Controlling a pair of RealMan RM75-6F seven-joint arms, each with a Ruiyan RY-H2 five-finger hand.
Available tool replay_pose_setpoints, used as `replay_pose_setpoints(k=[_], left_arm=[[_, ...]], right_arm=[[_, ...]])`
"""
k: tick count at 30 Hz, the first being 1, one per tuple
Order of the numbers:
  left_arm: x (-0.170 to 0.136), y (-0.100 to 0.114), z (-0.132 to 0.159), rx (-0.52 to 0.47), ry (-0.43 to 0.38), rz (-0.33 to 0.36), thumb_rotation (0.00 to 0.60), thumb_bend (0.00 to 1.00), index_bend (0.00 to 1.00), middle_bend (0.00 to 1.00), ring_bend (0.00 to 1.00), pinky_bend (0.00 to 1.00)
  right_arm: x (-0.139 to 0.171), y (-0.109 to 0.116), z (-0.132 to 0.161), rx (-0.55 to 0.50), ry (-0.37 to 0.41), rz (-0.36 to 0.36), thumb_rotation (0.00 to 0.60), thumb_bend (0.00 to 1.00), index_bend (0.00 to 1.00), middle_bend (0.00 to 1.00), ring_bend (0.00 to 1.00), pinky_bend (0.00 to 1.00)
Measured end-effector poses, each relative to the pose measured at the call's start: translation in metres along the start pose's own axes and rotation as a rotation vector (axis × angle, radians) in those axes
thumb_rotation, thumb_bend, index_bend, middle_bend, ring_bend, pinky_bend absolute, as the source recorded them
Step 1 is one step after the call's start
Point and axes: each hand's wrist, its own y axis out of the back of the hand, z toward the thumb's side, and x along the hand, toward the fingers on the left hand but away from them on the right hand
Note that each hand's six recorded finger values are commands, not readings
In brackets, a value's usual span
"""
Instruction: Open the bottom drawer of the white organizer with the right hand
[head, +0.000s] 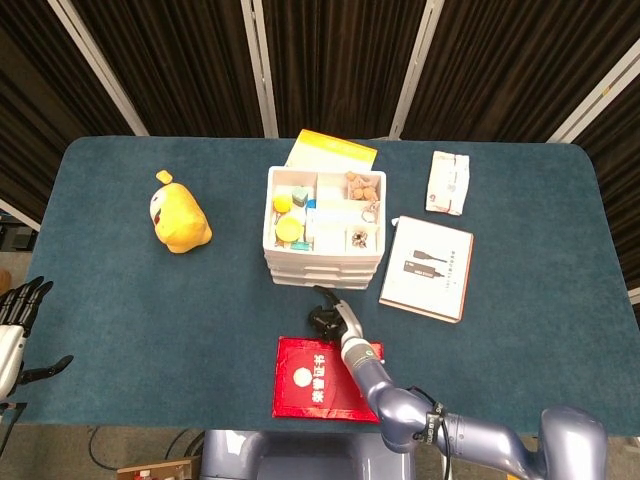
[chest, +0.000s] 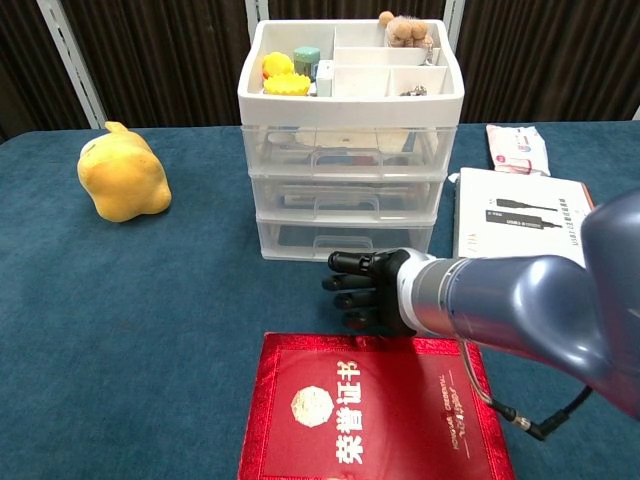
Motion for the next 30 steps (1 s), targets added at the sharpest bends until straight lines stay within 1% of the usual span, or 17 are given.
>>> replay_pose_setpoints(k=[12,18,26,30], left_arm=[[0.000,0.000,-0.001,-0.002,0.004,-0.005,0.600,0.04,0.00,0.00,0.00,0.00],[0.000,0.000,-0.001,-0.002,0.006,-0.006,0.600,0.04,0.00,0.00,0.00,0.00],[0.000,0.000,-0.001,-0.002,0.009,-0.009,0.600,0.04,0.00,0.00,0.00,0.00],[0.000,0.000,-0.002,-0.005,0.009,-0.011,0.600,0.04,0.00,0.00,0.00,0.00]], right_arm=[[-0.003,-0.005,0.009,-0.039,0.031,0.004,0.600,0.85,0.12,0.83,0.83,0.91],[-0.005,-0.005,0.008,-0.063,0.021,0.001,0.600,0.87,0.19,0.83,0.83,0.91],[-0.017,-0.003,0.014,-0.070,0.020,-0.022,0.600,0.88,0.23,0.83,0.83,0.91],[-0.019,-0.005,0.017,-0.079,0.019,-0.021,0.600,0.88,0.23,0.83,0.83,0.91]])
